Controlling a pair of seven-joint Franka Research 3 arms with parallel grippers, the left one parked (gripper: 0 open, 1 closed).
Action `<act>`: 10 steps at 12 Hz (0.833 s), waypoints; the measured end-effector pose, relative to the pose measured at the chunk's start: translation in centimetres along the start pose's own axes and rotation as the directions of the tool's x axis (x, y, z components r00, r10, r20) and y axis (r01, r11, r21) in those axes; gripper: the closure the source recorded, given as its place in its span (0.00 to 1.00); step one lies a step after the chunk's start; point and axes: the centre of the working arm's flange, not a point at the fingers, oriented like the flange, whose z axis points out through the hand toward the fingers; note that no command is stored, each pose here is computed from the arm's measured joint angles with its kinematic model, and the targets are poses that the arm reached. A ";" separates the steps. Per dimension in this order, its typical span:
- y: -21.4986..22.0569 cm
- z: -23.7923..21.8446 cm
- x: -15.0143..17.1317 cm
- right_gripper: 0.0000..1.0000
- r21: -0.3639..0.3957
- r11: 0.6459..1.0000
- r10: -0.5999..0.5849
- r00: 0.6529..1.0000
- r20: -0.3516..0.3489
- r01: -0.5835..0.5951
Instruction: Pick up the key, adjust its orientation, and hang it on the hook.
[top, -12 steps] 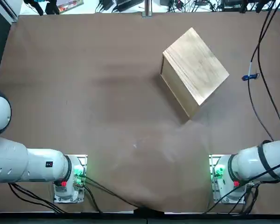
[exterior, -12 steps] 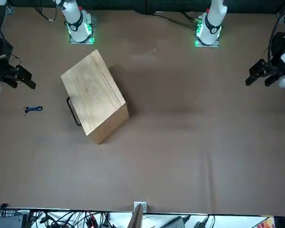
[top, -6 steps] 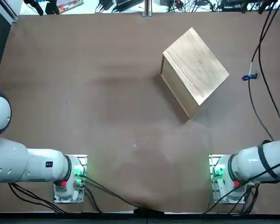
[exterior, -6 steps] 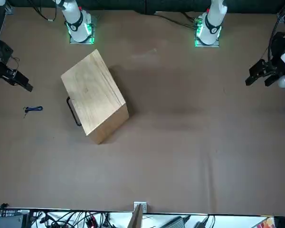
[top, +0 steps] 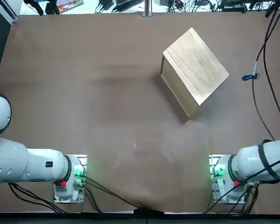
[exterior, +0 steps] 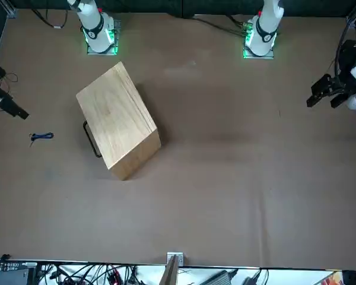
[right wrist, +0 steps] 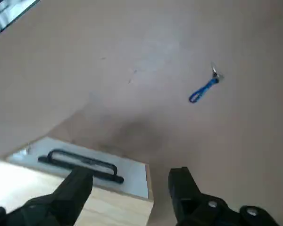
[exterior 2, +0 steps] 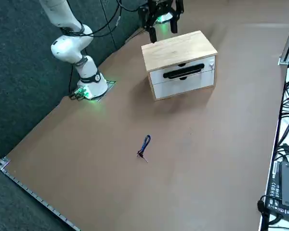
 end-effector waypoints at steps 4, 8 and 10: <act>2.6 1.3 2.0 0.01 -0.039 0.974 0.224 0.975 -0.002 -0.224; 3.3 3.6 3.2 0.01 -0.086 0.909 0.410 0.912 -0.006 -0.409; 4.1 4.8 4.2 0.01 -0.098 0.878 0.471 0.882 -0.002 -0.469</act>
